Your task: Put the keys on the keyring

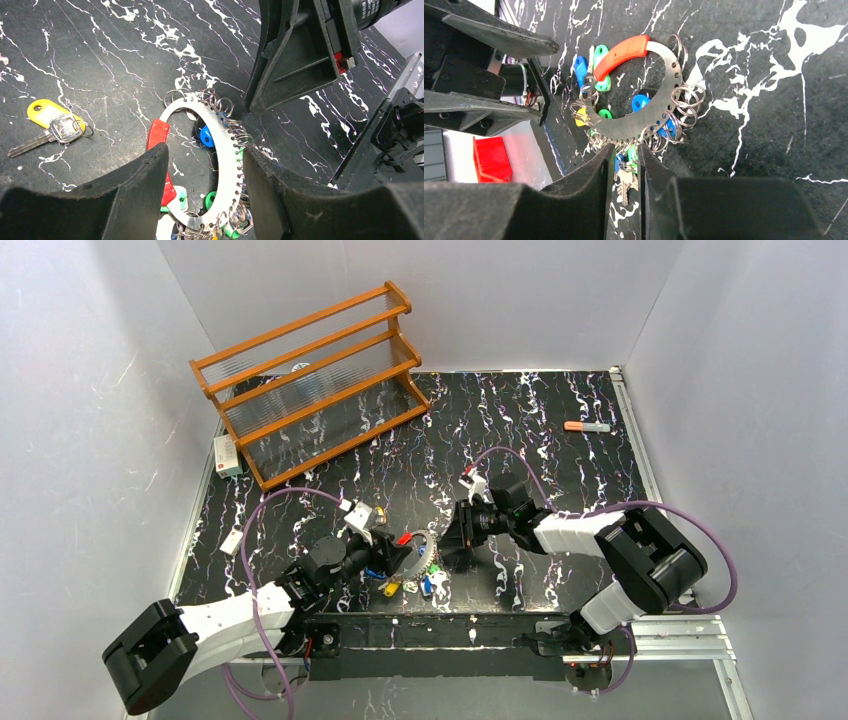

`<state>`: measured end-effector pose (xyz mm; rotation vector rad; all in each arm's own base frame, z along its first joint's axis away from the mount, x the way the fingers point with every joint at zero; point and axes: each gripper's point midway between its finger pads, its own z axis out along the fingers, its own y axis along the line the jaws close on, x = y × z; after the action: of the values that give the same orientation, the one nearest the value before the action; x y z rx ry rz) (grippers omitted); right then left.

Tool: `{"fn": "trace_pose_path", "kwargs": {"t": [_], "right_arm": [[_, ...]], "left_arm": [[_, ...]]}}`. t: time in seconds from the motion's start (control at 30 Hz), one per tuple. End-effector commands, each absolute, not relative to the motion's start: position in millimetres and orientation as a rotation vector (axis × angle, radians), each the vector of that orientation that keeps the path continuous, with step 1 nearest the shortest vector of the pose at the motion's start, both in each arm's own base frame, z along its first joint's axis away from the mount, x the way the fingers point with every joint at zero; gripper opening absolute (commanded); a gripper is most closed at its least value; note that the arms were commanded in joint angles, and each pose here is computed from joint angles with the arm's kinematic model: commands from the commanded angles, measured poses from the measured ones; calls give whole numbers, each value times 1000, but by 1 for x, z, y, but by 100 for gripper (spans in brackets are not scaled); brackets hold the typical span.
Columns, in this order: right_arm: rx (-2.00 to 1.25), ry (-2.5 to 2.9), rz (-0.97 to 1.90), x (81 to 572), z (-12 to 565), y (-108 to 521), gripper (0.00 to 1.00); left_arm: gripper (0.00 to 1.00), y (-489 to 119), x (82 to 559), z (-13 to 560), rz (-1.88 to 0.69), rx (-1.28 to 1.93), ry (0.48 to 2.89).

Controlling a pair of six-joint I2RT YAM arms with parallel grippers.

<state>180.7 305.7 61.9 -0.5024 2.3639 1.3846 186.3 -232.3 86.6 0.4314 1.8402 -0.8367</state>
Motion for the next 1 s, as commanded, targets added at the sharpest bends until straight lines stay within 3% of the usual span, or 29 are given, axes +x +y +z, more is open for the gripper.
{"fn": "trace_pose_path", "kwargs": {"t": [0.0, 0.23, 0.47, 0.73, 0.97], "right_arm": [[-542, 2341, 1349, 189, 72, 308, 30], [-619, 2388, 1210, 186, 59, 304, 23], [-784, 2286, 947, 195, 51, 284, 35], [-990, 1728, 915, 193, 100, 279, 42], [-1263, 1301, 913, 159, 111, 278, 48]], "left_arm": [[54, -231, 190, 88, -824, 420, 1828], [54, -233, 190, 87, -825, 433, 1839], [53, -234, 190, 89, -828, 435, 1830], [53, -233, 191, 90, -821, 429, 1825], [53, -233, 192, 93, -821, 437, 1814]]}}
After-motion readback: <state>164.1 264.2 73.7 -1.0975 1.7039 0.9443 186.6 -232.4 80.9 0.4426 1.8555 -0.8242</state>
